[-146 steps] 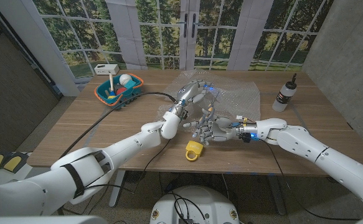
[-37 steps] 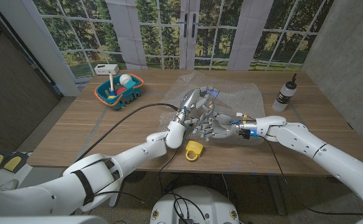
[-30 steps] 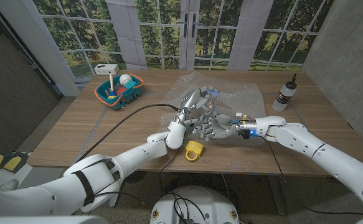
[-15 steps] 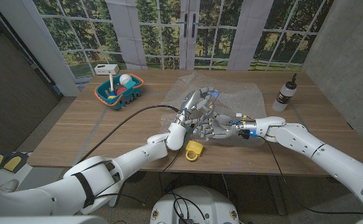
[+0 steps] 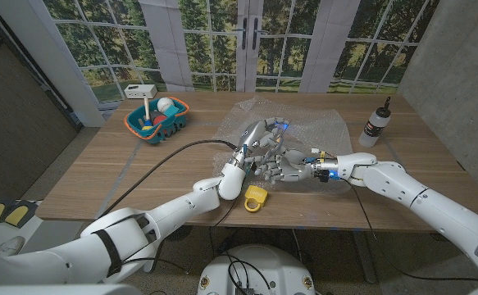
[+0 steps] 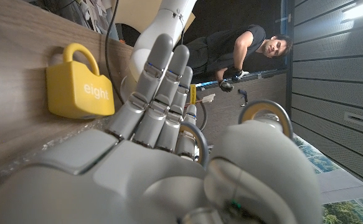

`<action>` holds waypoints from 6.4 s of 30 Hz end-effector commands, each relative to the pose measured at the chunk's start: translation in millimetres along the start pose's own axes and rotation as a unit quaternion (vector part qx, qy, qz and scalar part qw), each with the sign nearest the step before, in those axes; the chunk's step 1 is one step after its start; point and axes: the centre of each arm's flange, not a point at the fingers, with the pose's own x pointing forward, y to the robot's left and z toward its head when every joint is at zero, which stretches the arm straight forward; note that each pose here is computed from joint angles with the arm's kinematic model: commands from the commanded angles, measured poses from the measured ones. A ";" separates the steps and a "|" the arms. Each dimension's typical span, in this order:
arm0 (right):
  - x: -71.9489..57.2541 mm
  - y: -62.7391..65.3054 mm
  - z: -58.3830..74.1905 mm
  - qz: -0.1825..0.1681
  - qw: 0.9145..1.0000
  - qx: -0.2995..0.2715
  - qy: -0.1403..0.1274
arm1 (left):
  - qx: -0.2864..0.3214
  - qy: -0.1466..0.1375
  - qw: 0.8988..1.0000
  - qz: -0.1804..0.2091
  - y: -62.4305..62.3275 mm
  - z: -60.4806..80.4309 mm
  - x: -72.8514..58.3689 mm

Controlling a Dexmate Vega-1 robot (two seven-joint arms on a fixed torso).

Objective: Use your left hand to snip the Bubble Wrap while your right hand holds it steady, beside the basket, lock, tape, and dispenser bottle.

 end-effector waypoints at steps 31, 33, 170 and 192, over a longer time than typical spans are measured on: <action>-8.4 -5.7 -3.6 -0.018 1.000 0.007 0.009 | 0.002 0.004 1.000 0.010 9.0 -1.3 -9.6; -8.6 -5.5 -3.6 -0.019 1.000 0.007 0.009 | 0.003 0.004 1.000 0.009 8.9 -1.3 -10.0; 8.0 -9.1 11.6 -0.069 0.995 0.008 0.077 | -0.023 0.043 0.998 0.035 10.5 -8.8 -37.1; 5.1 -2.4 14.9 -0.068 0.995 0.004 0.073 | -0.030 0.036 0.997 0.055 20.6 0.8 -39.4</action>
